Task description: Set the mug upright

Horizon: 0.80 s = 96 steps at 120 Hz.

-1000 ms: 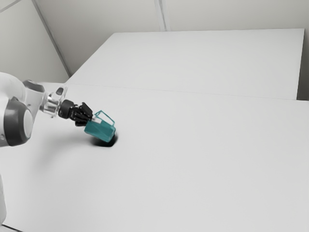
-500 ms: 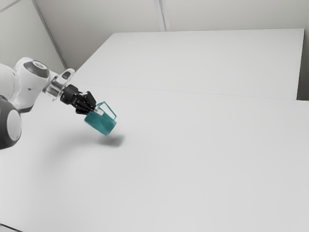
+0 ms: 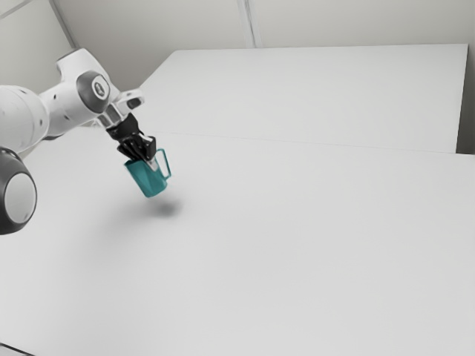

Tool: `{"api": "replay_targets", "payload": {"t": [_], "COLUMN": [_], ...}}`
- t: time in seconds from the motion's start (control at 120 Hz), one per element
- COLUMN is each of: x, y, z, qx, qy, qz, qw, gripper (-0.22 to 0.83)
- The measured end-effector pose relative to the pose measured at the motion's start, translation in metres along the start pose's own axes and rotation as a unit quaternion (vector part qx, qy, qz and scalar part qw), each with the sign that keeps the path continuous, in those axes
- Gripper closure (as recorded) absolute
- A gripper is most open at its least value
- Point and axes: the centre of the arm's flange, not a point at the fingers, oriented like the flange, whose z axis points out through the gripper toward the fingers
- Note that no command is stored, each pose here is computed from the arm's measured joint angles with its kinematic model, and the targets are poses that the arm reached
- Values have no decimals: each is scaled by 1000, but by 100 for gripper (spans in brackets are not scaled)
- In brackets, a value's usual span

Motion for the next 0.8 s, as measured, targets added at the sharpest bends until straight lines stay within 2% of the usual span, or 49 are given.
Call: {"api": "replay_targets", "payload": {"t": [0.317,0.8], "x": [18,17], "y": [33,46], "z": [15,56], "qx": [113,139], "qy": [-8,12], "qz": [23,-41], "qw": [993,989], "gripper": [79,79]}}
